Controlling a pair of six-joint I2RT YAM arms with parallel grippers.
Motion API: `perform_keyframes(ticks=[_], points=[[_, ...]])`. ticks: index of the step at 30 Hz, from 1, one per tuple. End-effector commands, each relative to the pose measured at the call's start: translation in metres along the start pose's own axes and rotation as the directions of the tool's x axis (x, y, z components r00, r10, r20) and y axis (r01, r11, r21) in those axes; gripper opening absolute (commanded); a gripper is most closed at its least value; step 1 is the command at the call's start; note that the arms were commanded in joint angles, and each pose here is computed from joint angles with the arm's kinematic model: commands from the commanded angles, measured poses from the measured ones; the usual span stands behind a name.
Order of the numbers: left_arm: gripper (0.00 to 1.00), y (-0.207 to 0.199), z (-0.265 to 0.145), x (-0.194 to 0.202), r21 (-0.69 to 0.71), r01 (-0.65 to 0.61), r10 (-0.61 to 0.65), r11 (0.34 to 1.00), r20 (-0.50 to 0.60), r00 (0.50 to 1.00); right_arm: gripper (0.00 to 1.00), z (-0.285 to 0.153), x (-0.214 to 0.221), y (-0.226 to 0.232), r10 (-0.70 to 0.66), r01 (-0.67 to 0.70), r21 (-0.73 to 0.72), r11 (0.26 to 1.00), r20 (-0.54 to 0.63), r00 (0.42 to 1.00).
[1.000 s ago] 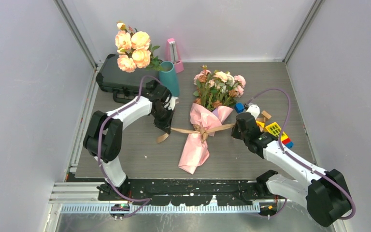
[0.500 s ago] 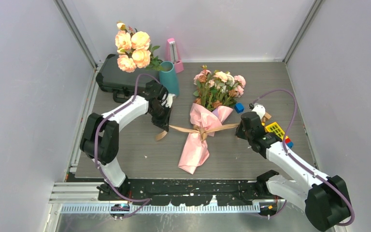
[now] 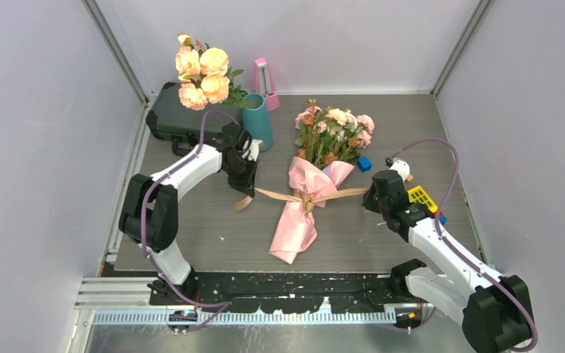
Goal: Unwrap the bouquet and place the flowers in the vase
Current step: Untie the ribbon from the wrapping paper.
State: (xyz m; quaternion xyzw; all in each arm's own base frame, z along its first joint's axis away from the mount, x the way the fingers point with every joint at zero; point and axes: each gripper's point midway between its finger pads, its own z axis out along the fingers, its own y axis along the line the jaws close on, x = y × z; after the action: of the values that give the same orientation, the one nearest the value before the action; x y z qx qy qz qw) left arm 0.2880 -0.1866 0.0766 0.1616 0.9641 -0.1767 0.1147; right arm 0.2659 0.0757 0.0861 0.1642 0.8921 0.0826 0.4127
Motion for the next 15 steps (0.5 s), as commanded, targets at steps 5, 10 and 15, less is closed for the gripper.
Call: perform_keyframes(ticks=[5,10,15], points=[[0.00,-0.0003,-0.0206,-0.0156,0.001,-0.005,0.005,1.000,0.075,0.997,0.00,-0.0041,-0.0043,-0.0057,0.046,-0.046,-0.005,0.999,0.018,0.999],[0.00,0.0012,-0.0217,-0.0158,-0.001,0.001,-0.001,1.000,0.080,0.997,0.00,-0.0053,-0.0065,-0.0080,0.060,-0.060,0.000,0.998,0.019,0.998],[0.00,0.0017,-0.0222,-0.0163,-0.002,0.003,-0.003,1.000,0.083,0.997,0.00,-0.0083,-0.0089,-0.0096,0.071,-0.071,-0.002,0.997,0.023,0.997]])
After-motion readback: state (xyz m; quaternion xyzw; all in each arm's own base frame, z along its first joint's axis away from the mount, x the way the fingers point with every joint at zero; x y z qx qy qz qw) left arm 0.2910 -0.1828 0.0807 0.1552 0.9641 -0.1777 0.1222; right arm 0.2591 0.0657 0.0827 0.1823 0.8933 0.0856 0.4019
